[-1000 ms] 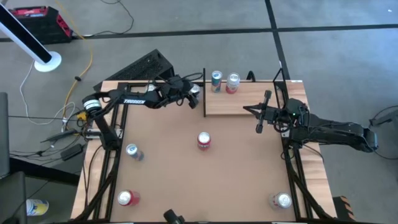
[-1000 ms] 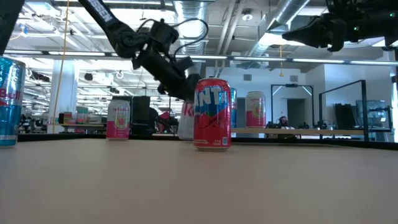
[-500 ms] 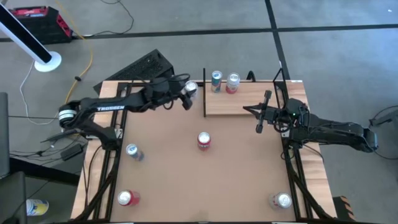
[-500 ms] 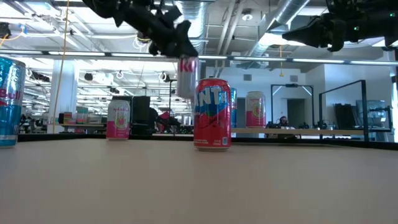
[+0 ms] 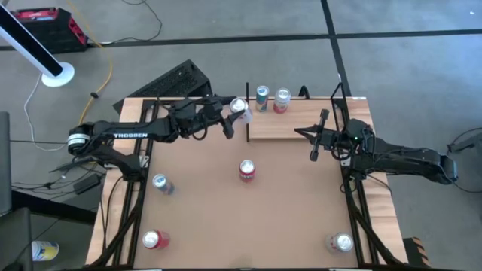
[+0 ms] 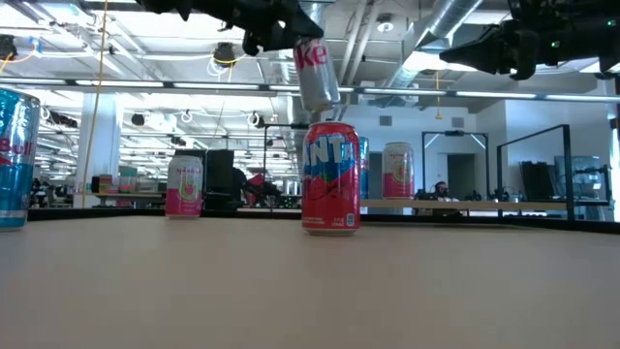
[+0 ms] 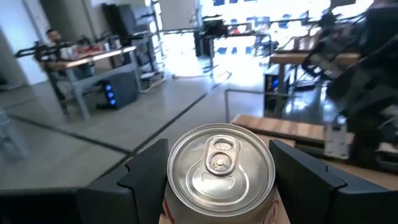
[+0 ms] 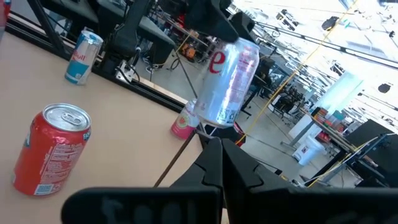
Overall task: Place canned beverage on shelf
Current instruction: Put the top red-silver soda can on the shelf
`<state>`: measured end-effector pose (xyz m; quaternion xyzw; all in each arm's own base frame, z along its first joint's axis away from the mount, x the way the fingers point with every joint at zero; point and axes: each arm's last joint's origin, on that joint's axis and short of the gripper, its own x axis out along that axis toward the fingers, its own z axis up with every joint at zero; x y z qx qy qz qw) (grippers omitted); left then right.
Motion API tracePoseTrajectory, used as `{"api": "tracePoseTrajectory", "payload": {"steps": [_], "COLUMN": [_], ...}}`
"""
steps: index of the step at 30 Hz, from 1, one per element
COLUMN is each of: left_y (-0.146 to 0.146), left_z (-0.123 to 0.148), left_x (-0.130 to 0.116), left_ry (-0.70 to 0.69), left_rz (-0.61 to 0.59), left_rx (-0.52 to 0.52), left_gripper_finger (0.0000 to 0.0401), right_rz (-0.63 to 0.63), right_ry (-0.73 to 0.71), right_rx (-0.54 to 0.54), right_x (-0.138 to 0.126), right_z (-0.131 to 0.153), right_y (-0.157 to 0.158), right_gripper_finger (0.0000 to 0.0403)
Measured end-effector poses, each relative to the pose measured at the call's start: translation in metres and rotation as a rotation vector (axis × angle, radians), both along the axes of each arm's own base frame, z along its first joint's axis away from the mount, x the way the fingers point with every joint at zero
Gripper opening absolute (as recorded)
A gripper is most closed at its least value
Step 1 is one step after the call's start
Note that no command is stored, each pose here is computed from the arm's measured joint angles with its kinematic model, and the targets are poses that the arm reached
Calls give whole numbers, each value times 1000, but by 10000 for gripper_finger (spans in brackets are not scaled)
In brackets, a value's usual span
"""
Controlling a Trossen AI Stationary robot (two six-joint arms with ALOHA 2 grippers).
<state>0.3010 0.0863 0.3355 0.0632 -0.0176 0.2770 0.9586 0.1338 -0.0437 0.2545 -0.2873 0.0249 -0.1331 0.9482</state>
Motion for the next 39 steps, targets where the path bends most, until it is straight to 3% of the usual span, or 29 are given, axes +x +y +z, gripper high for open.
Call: {"api": "tracePoseTrajectory", "payload": {"steps": [8, 15, 24, 32, 39], "left_y": [-9, -12, -15, 5, 36], "left_z": [8, -13, -41, -40, -43], "left_x": [3, 27, 102, 164, 186], "left_ry": [-113, -140, -38, 126, 157], "left_rz": [-133, -270, -411, -360, -309], "left_rx": [-5, -76, -143, -82, -68], "left_gripper_finger": [231, 231, 231, 231, 231], "right_rz": [0, 0, -18, -186, -267], "right_ry": [0, -3, 13, 49, 55], "right_rx": [0, -1, 2, 18, 21], "right_x": [0, 0, -1, -4, -9], "right_z": [0, 0, -1, -5, -5], "right_y": [0, 0, -2, -10, -15], "right_gripper_finger": [21, 21, 21, 21, 21]}}
